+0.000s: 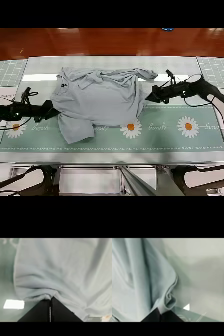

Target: Fold the shirts.

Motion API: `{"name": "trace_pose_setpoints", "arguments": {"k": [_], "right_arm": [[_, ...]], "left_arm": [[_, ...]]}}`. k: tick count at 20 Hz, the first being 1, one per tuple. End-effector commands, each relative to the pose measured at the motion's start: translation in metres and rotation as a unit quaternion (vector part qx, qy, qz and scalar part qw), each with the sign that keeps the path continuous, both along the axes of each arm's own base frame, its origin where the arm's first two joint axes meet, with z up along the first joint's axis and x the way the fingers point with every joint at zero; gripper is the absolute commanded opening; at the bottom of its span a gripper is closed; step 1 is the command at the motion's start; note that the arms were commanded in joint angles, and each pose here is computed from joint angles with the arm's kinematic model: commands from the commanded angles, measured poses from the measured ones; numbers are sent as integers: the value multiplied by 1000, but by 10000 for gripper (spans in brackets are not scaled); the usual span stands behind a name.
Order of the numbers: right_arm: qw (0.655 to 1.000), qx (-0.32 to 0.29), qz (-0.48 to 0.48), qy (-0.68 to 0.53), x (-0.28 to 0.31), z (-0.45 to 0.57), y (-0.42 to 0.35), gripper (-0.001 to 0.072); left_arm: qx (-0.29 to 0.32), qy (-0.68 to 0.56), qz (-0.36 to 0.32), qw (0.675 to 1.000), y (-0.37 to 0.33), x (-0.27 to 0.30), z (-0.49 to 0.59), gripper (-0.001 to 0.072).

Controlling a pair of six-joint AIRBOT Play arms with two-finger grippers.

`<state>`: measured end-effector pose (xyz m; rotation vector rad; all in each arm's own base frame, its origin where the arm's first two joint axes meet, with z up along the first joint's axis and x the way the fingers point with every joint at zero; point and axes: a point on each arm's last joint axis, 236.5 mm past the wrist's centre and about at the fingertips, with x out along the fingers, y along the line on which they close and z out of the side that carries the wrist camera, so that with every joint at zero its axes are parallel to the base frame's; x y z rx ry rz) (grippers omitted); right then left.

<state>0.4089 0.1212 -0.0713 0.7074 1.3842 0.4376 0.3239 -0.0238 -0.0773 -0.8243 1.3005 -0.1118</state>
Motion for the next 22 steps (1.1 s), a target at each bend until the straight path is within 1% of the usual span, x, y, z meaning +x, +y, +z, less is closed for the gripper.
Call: {"name": "trace_pose_setpoints", "arguments": {"k": [1,3,5,8,9,12,15,18,20,22], "right_arm": [[996,-38,4,-77,31,73,-25,20],[981,-75,-25,-176,57,159,-54,20],[951,-110,-59,-282,64,256,-80,20],[888,-164,-96,-419,32,388,-102,20],[862,-180,-108,-461,14,427,-105,20],[791,-195,-142,-563,-44,517,-101,21],[734,-234,-165,-616,-105,564,-102,20],[689,-284,-195,-637,-165,587,-111,21],[669,-300,-204,-648,-200,596,-110,21],[661,-312,-209,-650,-227,596,-108,21]], "left_arm": [[-13,-93,3,996,0,45,72,16],[-23,-206,13,978,0,84,163,16],[-29,-324,13,946,-4,107,269,16],[-4,-467,-3,884,-11,100,412,16],[12,-510,-11,860,-16,89,454,16],[46,-599,-29,799,-31,49,545,16],[73,-663,-42,744,-51,-4,605,16],[129,-700,-43,701,-63,-58,635,16],[189,-710,-33,678,-63,-92,642,16],[251,-705,-12,663,-56,-124,643,16]]}}
